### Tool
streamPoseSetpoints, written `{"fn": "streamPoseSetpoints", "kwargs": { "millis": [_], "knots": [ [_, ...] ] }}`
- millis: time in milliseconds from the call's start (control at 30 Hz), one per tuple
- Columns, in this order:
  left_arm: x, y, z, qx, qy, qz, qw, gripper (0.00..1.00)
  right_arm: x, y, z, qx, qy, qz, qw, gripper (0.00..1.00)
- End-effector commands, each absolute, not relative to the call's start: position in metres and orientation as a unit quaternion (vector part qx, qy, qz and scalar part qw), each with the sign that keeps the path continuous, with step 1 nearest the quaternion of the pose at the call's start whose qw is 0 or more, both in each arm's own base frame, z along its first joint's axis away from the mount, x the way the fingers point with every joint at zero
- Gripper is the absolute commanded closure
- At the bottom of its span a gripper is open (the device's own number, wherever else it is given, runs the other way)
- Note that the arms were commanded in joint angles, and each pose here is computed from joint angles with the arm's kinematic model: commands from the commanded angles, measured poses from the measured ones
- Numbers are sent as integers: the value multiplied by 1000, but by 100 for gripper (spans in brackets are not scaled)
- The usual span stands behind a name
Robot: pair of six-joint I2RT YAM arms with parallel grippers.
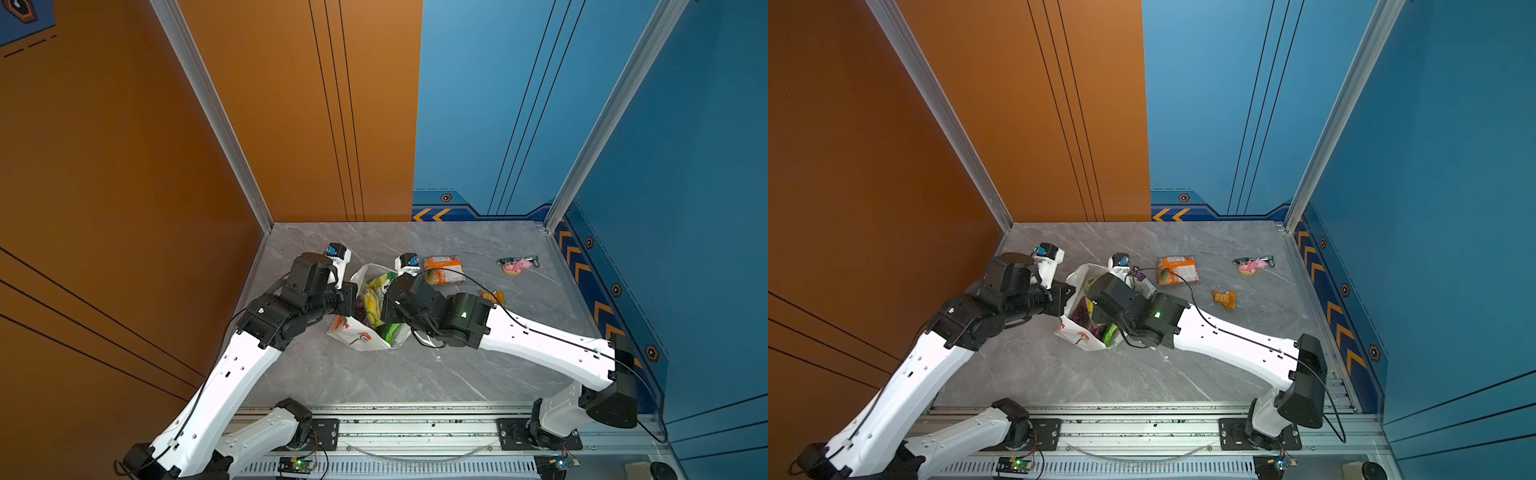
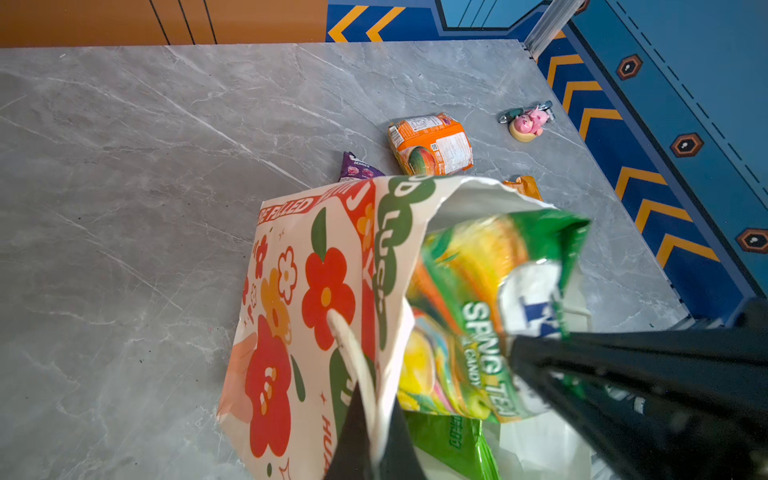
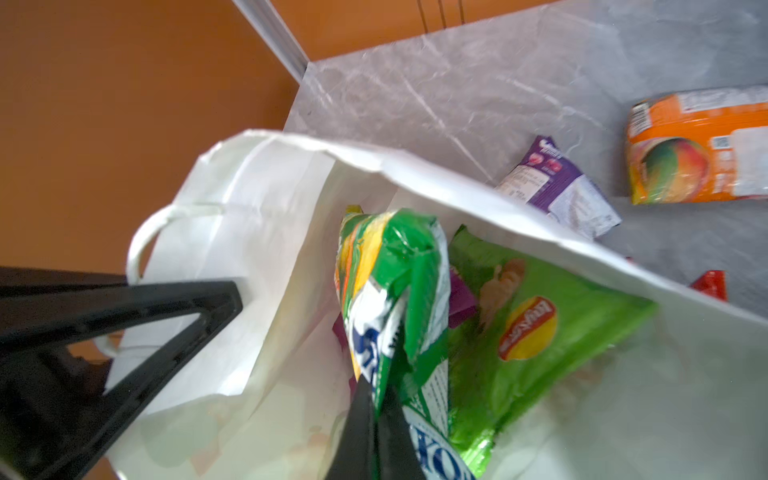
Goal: Place the snacks into the paper bag
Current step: 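Lower the green Fox's bag into the paper bag held by the left gripper, then open the right gripper and lift it out of the paper bag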
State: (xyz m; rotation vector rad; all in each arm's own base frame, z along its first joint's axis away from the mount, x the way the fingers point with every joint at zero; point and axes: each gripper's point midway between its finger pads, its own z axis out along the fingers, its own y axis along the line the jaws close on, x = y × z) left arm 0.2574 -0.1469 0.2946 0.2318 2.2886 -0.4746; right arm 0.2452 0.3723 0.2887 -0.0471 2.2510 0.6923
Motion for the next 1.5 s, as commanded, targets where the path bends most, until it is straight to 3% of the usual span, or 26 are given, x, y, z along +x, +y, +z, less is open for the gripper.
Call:
{"fn": "streamPoseSetpoints", "kwargs": {
  "millis": [0,467,833,1267,1467],
  "knots": [
    [270,-154,323,67,872,-213,436,100,261,355,303,67,856,287,425,100],
    [268,-167,333,76,865,-221,445,100,266,413,290,149,822,399,379,100],
    [268,-166,331,85,864,-214,448,100,266,449,258,99,857,379,333,100],
    [267,-163,331,89,863,-204,453,100,274,437,248,101,865,362,331,100],
    [268,-163,330,89,864,-202,453,100,266,442,243,68,880,331,334,88]
  ]
}}
